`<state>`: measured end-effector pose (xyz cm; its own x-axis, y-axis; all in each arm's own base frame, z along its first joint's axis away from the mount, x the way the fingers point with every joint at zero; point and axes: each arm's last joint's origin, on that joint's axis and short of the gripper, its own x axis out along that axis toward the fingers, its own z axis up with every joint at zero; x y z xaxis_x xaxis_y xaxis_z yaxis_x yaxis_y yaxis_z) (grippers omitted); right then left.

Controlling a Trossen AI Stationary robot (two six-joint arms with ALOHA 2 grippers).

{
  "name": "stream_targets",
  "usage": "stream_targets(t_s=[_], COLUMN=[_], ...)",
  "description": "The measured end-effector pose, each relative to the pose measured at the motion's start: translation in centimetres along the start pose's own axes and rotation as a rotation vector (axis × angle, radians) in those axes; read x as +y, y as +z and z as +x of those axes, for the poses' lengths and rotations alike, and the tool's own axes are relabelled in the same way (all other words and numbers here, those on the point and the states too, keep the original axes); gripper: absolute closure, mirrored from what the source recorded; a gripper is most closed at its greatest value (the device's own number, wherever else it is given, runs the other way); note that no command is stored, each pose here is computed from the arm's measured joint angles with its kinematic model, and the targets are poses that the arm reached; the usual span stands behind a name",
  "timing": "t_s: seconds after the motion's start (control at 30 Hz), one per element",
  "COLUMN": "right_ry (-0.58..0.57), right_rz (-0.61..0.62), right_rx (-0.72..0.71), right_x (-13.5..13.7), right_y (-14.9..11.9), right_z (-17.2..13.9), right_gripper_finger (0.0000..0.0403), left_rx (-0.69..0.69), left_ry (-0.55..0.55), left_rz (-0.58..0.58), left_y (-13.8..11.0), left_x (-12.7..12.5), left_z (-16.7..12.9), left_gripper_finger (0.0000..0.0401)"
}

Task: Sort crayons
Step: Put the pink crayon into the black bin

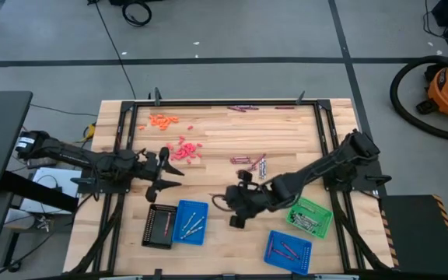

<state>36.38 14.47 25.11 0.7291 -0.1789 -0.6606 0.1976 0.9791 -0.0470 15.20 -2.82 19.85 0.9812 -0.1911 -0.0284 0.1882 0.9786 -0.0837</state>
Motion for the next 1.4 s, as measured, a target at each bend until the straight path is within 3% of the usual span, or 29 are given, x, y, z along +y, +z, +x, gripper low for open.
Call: stream_targets(t_s=[0.3,0.57,1.07,1.23,1.4], right_ry=[-0.009,-0.021,-0.041,-0.039,-0.04], right_rz=[-0.037,-0.04,-0.052,-0.05,-0.049], right_rx=[-0.116,-0.189,-0.269,-0.276,-0.276], right_x=[-1.8,-2.9,-3.9,-3.8,-3.8], right_y=[2.1,3.3,4.5,4.5,4.5], right_z=[1.0,1.5,1.7,1.7,1.7], right_gripper_finger=[0.0366,0.0366,0.0366,0.0366,0.0361], left_rx=[-0.071,-0.178,-0.179,-0.186,-0.183], left_ry=[0.073,0.073,0.124,0.131,0.13], left_rz=[0.022,0.068,0.157,0.161,0.15], left_y=[-0.1,0.0,1.9,2.0,1.9], left_x=[0.0,0.0,-0.1,-0.1,-0.1], left_z=[1.6,2.9,6.6,6.6,6.6], left_gripper_finger=[0.0154,0.0149,0.019,0.0231,0.0301])
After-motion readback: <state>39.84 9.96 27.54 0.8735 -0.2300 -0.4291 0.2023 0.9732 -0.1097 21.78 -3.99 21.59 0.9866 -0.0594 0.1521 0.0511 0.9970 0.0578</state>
